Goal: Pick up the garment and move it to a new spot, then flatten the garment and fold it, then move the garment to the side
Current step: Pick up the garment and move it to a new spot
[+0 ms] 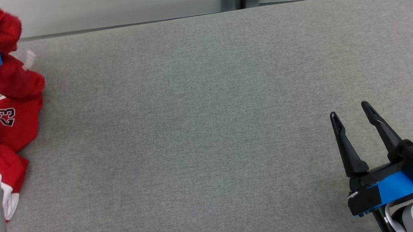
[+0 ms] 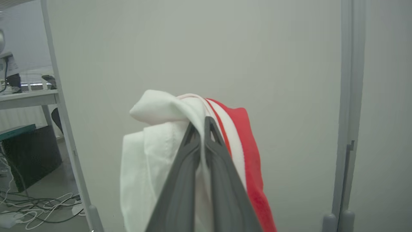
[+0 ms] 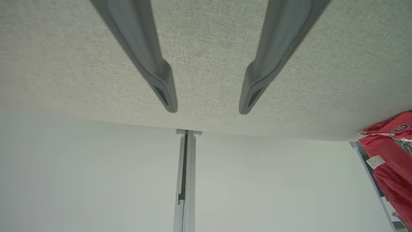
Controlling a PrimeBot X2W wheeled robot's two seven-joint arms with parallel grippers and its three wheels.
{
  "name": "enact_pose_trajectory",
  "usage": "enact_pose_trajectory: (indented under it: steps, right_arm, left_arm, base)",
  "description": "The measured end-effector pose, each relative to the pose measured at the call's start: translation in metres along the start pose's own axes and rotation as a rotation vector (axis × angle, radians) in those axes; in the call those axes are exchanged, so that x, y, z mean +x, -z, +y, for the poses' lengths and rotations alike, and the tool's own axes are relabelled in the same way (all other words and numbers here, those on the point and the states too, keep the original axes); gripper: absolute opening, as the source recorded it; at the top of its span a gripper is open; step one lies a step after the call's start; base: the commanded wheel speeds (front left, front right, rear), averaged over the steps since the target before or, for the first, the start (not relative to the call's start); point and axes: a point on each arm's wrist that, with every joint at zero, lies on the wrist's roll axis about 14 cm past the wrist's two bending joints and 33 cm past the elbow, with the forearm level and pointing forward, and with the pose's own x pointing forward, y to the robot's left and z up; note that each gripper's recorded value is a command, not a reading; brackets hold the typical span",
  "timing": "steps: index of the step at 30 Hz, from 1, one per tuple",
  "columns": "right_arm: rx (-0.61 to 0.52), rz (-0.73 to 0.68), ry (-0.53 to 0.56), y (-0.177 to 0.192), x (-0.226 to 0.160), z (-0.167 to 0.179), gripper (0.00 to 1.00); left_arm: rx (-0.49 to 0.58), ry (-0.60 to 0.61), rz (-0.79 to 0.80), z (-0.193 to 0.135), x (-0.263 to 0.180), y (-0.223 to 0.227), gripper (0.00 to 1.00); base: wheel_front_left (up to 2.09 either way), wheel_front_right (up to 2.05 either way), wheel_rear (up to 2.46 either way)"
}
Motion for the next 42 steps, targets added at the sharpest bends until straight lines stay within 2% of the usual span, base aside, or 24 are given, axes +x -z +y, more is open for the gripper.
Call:
enact_pose_trajectory:
  steps: [6, 12, 16, 18, 22, 23, 24, 30, 37, 38, 39, 42]
  right_arm:
    - [0.001, 0.001, 0.075, -0.005, -0.024, -0.022, 1.00]
    - [0.001, -0.008, 0.151, -0.012, -0.045, -0.044, 1.00]
    - [-0.005, -0.015, 0.186, -0.016, -0.055, -0.054, 1.00]
    - [-0.006, -0.018, 0.194, -0.017, -0.057, -0.056, 1.00]
    - [-0.007, -0.019, 0.206, -0.018, -0.058, -0.060, 1.00]
    - [-0.007, -0.019, 0.206, -0.018, -0.058, -0.060, 1.00]
    - [-0.005, -0.016, 0.205, -0.016, -0.057, -0.060, 1.00]
    - [-0.002, -0.013, 0.193, -0.014, -0.053, -0.056, 1.00]
    - [0.006, -0.011, 0.174, -0.013, -0.049, -0.050, 1.00]
    - [0.008, -0.010, 0.172, -0.013, -0.049, -0.050, 1.00]
    - [0.012, -0.009, 0.170, -0.012, -0.050, -0.048, 1.00]
    - [0.017, -0.016, 0.157, -0.014, -0.049, -0.044, 1.00]
  left_arm:
    - [-0.054, 0.254, -0.204, -0.108, 0.021, -0.075, 0.00]
    - [-0.120, 0.538, -0.302, -0.224, 0.004, -0.123, 0.00]
    - [-0.166, 0.669, -0.324, -0.274, -0.017, -0.137, 0.00]
    - [-0.186, 0.717, -0.303, -0.292, -0.029, -0.129, 0.00]
    - [-0.248, 0.754, -0.143, -0.309, -0.057, -0.072, 0.00]
    - [-0.248, 0.754, -0.143, -0.309, -0.057, -0.072, 0.00]
    - [-0.257, 0.750, -0.036, -0.309, -0.071, -0.033, 0.00]
    - [-0.295, 0.666, 0.264, -0.291, -0.121, 0.070, 0.00]
    - [-0.284, 0.535, 0.478, -0.255, -0.173, 0.138, 0.00]
    - [-0.275, 0.518, 0.487, -0.250, -0.177, 0.142, 0.26]
    - [-0.265, 0.506, 0.488, -0.245, -0.179, 0.143, 1.00]
    - [-0.264, 0.485, 0.418, -0.238, -0.172, 0.124, 1.00]
  base:
    - [0.00, 0.00, 0.00]
    - [0.00, 0.00, 0.00]
    - [0.00, 0.00, 0.00]
    - [0.00, 0.00, 0.00]
    - [0.00, 0.00, 0.00]
    - [0.00, 0.00, 0.00]
    - [0.00, 0.00, 0.00]
    - [0.00, 0.00, 0.00]
    - [0.00, 0.00, 0.00]
    - [0.00, 0.00, 0.00]
    - [0.00, 0.00, 0.00]
    - [0.00, 0.00, 0.00]
